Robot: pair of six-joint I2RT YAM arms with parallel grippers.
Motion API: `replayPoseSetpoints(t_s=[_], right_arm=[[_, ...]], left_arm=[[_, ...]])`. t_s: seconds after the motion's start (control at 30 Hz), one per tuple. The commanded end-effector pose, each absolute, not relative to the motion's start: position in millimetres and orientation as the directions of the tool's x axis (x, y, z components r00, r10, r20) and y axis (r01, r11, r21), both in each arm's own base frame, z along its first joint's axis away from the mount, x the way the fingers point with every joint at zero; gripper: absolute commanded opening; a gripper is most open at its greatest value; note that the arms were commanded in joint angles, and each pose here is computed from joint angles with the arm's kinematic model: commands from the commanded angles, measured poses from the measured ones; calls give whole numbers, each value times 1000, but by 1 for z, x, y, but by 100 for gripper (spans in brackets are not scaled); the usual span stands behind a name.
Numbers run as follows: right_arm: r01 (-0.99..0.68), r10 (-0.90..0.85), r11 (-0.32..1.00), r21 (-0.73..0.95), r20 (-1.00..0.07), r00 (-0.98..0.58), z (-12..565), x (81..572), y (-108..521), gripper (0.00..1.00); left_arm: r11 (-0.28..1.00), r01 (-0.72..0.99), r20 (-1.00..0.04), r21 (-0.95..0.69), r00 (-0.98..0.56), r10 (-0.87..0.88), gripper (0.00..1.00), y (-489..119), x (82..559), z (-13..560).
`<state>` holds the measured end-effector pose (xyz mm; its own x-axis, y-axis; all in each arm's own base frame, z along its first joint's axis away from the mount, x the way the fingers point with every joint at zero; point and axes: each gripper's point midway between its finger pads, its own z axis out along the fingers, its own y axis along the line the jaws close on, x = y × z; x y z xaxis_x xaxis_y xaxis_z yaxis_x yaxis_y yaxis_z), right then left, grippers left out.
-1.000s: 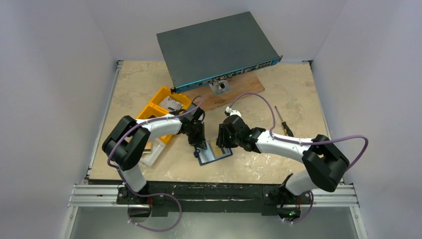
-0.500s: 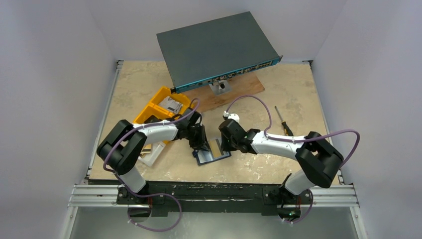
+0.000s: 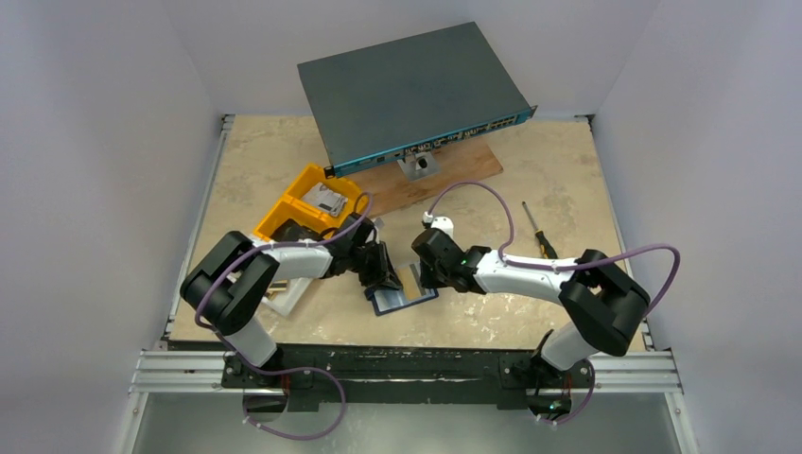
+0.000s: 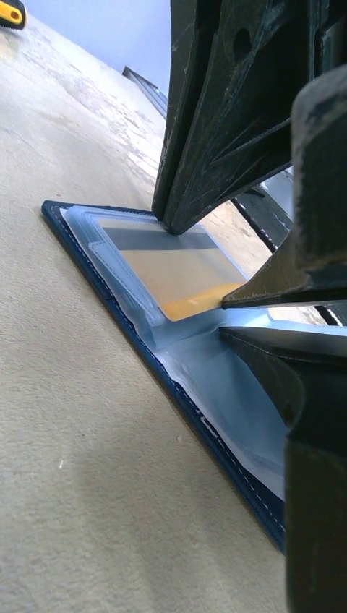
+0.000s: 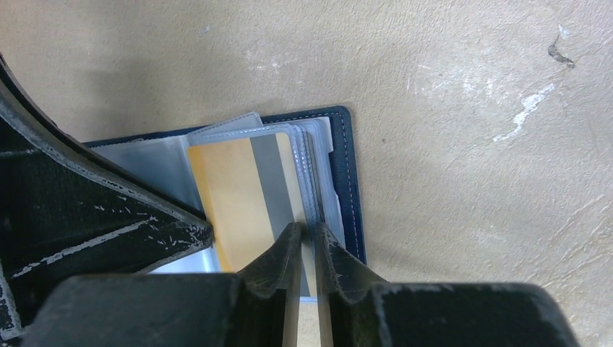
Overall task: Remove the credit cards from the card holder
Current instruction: Remove the credit card from the card holder.
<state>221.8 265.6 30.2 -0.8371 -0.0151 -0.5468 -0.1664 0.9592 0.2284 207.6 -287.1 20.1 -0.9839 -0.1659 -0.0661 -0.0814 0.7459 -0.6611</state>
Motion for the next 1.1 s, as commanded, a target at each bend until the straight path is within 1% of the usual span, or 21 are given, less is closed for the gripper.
replayPoseSetpoints(t_s=[0.0,0.27,0.53,0.77,0.87,1.07], right_arm=[[-172,-46,963,207,-502,-864,19,208,270,8],[-200,-67,956,216,-501,-863,23,195,279,6],[-156,-31,963,222,-483,-875,24,183,264,6],[-152,-27,963,224,-481,-876,25,184,266,7],[-153,-38,966,208,-473,-880,20,184,265,8],[-137,-40,973,186,-449,-893,8,184,260,16]], left_arm=[[675,-47,-98,-736,-979,-176,17,-302,214,35],[639,-25,-108,-769,-980,-169,20,-310,218,36],[565,23,-116,-825,-985,-130,20,-336,234,47],[569,29,-116,-822,-986,-117,19,-333,229,48],[570,32,-112,-821,-988,-106,17,-330,223,47],[564,59,-118,-824,-991,-69,13,-326,214,51]])
